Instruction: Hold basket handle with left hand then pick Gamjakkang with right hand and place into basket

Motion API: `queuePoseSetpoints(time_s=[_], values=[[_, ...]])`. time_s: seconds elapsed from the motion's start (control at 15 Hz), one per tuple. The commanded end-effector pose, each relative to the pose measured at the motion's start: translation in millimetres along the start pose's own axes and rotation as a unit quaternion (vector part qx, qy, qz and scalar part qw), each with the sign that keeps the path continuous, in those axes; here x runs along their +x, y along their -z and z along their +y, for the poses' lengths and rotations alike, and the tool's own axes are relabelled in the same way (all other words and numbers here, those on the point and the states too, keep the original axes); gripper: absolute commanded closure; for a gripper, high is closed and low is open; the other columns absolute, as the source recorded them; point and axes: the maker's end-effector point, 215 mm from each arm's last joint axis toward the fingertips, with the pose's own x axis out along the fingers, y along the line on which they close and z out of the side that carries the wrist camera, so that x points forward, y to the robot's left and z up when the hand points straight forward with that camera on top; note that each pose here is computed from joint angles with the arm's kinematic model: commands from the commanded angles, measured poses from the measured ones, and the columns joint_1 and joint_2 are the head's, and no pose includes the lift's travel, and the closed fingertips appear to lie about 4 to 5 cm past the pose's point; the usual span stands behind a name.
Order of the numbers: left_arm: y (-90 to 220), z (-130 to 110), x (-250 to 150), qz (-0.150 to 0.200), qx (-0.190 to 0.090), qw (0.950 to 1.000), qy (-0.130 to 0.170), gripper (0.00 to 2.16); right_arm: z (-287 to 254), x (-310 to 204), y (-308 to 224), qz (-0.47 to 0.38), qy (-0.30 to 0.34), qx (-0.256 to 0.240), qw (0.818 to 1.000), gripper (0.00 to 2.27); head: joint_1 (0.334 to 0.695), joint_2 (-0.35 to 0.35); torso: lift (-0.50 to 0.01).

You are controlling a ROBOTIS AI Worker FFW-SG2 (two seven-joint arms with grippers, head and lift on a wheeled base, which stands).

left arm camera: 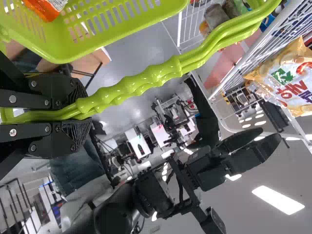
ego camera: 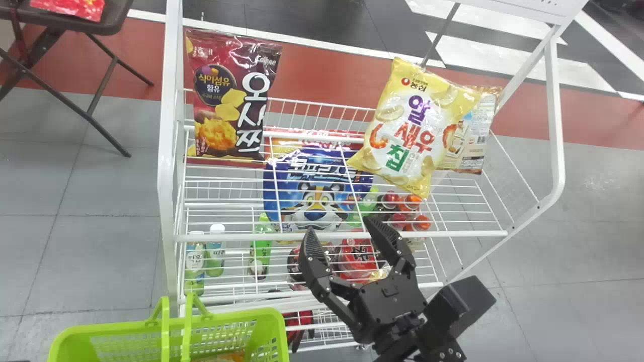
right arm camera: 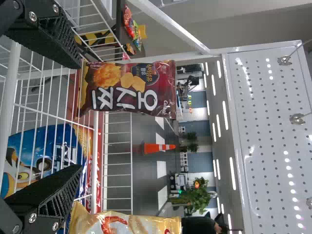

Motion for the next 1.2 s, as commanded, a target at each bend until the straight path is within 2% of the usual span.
queuePoseSetpoints(time_s=[0.0, 0.47, 1.13], values=[[1, -1, 0, 0.000, 0.000, 1.0000, 0.000, 2.12, 0, 1, 3, 0.009, 0.000, 0.002, 1.000, 0.08, 0.695, -0.333, -0.020], [0, -1, 0, 0.000, 0.001, 1.0000, -0.001, 2.12, -10, -1, -1, 0.006, 0.024, 0.003, 1.000, 0.08, 0.695, -0.350, -0.020], [-1, -2, 0, 0.001, 0.003, 1.0000, 0.001, 2.12, -11, -1, -2, 0.004, 0.025, 0.003, 1.000, 0.09, 0.695, -0.350, -0.020]])
